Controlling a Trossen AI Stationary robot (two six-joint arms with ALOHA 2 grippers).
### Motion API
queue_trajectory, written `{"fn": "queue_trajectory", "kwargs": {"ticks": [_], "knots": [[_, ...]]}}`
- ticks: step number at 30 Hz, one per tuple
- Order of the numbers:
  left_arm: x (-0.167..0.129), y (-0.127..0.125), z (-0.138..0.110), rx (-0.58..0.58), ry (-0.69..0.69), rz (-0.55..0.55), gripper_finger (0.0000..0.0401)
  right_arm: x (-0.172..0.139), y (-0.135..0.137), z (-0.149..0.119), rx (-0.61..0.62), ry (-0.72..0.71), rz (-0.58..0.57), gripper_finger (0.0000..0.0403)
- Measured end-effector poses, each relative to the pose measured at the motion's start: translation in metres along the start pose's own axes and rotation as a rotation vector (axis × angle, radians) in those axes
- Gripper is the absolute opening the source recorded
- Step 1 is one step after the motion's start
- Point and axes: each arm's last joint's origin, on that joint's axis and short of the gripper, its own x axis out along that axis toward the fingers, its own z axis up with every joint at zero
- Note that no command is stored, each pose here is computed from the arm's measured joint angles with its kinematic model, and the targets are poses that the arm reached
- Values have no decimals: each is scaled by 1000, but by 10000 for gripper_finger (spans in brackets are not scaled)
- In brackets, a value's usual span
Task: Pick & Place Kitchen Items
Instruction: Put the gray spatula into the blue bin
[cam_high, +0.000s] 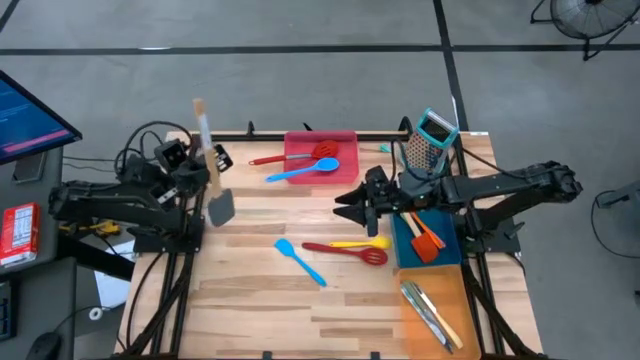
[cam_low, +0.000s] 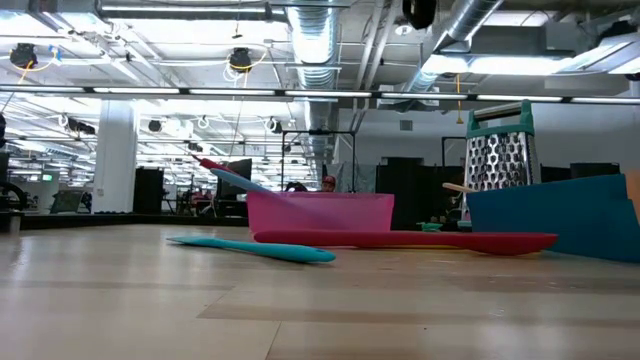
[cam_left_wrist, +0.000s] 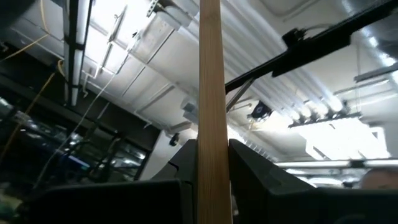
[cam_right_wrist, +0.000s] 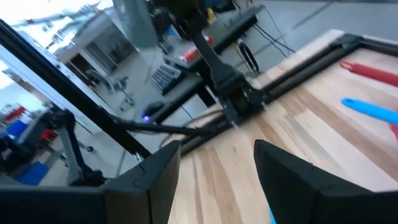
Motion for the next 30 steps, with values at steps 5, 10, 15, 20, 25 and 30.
{"fn": "queue_trajectory", "kwargs": {"ticks": [5, 10, 15, 20, 25, 30], "knots": [[6, 12, -13, 53, 51, 41, 49, 0, -3, 10, 11, -72, 17, 202], [11, 31, -29, 75, 112, 101, 49, 1, -10, 19, 2, -118, 4, 202], [13, 52, -42, 87, 160, 175, 49, 0, -15, 29, -75, -202, -24, 202], [13, 74, -52, 98, 201, 250, 49, -1, -24, 38, -124, -265, -89, 202], [12, 89, -65, 91, 246, 300, 49, -1, -33, 44, -123, -283, -122, 202], [11, 100, -76, 96, 287, 327, 49, -2, -41, 50, -133, -299, -152, 219]]}}
